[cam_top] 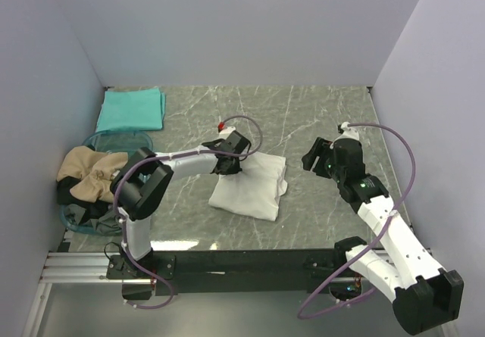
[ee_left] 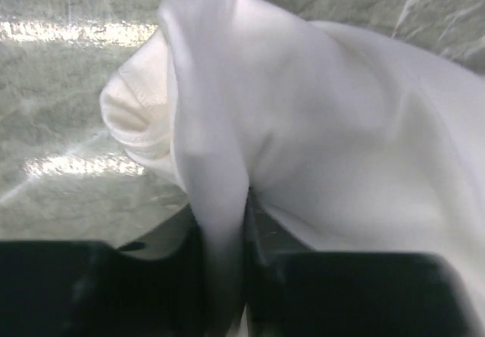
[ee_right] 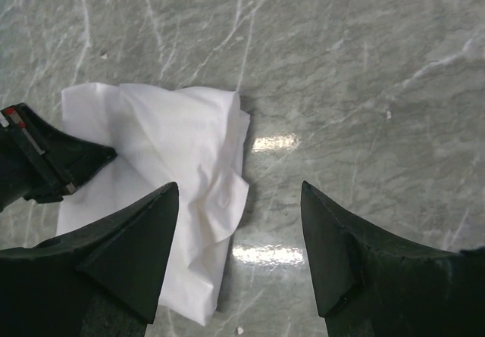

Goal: Fold and stack the t-shirts

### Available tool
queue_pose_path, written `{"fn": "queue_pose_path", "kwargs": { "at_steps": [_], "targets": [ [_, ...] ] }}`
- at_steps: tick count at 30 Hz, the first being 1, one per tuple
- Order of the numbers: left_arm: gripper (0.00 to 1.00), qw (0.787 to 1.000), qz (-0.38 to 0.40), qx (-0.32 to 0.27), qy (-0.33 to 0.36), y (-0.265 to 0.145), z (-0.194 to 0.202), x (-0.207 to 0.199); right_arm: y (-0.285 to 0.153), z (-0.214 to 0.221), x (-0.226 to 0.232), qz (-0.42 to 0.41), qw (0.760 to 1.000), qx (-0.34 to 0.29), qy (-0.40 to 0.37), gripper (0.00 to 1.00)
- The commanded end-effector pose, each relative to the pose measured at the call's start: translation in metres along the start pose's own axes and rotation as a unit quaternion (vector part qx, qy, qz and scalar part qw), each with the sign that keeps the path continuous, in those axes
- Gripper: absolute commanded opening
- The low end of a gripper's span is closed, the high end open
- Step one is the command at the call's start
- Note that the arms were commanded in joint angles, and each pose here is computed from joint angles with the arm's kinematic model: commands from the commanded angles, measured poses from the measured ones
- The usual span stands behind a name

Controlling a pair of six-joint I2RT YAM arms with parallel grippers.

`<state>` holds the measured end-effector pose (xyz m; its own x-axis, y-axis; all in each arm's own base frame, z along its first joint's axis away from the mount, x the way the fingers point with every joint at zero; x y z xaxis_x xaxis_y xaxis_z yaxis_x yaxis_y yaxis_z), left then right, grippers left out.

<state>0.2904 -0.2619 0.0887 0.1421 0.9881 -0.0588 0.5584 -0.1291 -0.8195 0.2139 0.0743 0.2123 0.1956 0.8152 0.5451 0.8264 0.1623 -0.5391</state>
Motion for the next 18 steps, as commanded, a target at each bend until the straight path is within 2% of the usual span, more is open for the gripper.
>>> {"fn": "queue_pose_path", "kwargs": {
  "at_steps": [1, 2, 9, 18],
  "targets": [
    [0.08, 0.993, -0.097, 0.057, 0.037, 0.01, 0.032, 0.011, 0.001, -0.003, -0.011, 0.032, 0.999, -0.029, -0.008, 0.72],
    [0.01, 0.992, -0.104, 0.053, 0.039, 0.01, 0.029, 0.011, 0.001, -0.001, -0.013, 0.034, 0.999, -0.03, -0.009, 0.72],
    [0.01, 0.981, -0.182, -0.032, 0.063, -0.005, -0.027, 0.02, 0.001, 0.0, -0.013, 0.017, 0.999, -0.041, -0.007, 0.72],
    [0.01, 0.952, -0.266, -0.128, 0.081, -0.021, -0.108, 0.088, 0.015, 0.009, -0.014, 0.021, 1.0, -0.003, -0.008, 0.72]
  ]
}}
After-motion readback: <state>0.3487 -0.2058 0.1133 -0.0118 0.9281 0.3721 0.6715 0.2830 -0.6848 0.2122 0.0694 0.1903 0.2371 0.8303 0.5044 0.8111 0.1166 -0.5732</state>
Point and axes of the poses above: each gripper's point midway between its finger pads, its own y axis out along the fingers, its own x axis along the line the jaws close on, z = x × y, the point moved 8 cm from there along -y, back along the fingers, and after that the axes turned 13 degrees about y, right-handed, at the moved point
